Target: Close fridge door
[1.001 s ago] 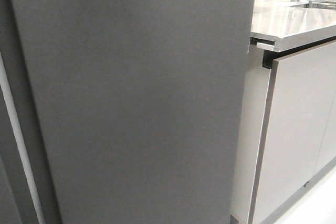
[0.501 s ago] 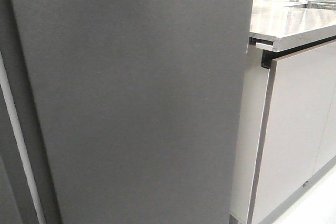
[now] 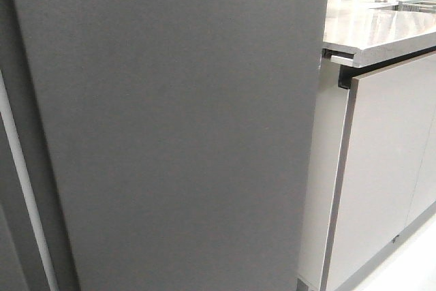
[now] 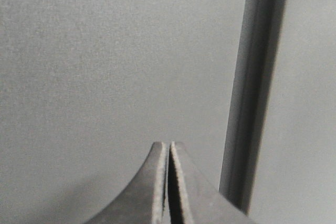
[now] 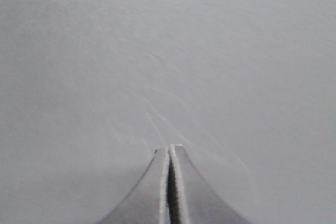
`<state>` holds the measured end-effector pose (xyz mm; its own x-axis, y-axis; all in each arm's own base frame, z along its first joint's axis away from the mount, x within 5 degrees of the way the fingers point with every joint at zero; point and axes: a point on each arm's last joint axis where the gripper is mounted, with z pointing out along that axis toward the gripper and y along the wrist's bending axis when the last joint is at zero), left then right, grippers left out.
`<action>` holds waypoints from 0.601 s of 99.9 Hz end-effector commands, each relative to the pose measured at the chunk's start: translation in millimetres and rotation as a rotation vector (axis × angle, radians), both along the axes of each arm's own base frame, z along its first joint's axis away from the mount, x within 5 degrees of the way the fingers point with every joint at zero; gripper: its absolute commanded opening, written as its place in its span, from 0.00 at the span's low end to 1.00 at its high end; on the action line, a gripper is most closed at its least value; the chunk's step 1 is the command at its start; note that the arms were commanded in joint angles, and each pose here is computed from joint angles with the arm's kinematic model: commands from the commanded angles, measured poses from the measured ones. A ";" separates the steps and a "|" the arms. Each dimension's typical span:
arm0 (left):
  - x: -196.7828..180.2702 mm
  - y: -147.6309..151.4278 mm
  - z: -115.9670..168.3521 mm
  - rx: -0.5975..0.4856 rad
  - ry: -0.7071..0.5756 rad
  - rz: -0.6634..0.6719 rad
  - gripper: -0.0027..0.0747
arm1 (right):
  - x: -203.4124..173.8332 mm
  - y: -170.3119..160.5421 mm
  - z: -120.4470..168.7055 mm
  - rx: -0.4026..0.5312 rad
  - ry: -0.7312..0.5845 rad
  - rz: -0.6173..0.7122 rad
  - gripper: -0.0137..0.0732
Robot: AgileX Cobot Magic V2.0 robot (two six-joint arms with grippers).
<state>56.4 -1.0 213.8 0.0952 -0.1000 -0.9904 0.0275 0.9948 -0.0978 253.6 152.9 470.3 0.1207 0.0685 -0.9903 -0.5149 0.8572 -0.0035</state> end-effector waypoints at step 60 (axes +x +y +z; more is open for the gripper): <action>2.2 -0.3 -3.6 -0.006 -0.030 -0.005 0.01 | -102.7 -99.5 -38.5 0.053 -0.130 -0.209 0.07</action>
